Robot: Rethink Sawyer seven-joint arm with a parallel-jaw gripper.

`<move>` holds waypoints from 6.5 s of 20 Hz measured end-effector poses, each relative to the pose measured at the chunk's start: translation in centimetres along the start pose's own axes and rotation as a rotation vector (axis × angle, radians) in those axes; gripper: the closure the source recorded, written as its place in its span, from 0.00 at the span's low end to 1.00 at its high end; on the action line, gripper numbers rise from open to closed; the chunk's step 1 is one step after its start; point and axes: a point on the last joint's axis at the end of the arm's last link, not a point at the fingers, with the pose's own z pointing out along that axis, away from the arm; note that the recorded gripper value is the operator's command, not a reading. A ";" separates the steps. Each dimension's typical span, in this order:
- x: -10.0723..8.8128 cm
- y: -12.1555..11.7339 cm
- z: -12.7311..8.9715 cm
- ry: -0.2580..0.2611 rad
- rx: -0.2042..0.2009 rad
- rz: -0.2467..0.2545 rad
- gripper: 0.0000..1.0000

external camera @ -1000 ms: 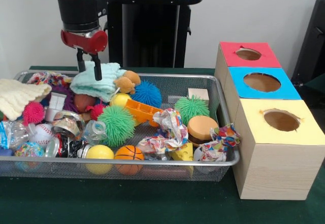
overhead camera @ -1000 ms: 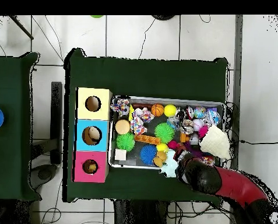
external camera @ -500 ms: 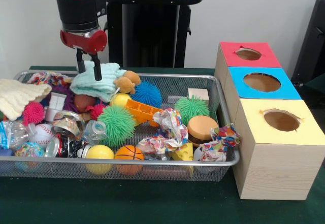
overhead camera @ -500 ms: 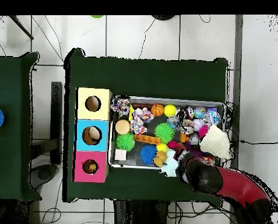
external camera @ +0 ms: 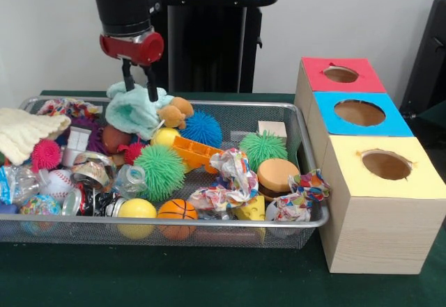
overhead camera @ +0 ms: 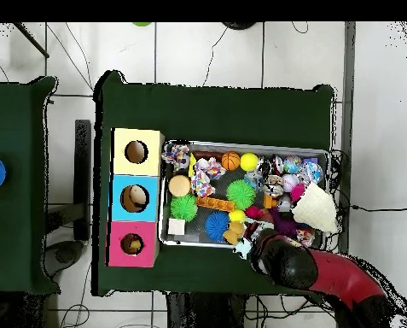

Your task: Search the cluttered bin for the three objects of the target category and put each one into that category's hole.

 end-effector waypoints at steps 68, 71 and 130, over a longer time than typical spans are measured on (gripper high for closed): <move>-1.5 2.3 -5.0 -0.192 0.159 -0.211 0.00; -0.4 1.9 -4.0 -0.158 0.155 -0.205 0.00; 6.5 4.9 2.9 -0.153 0.087 -0.180 0.00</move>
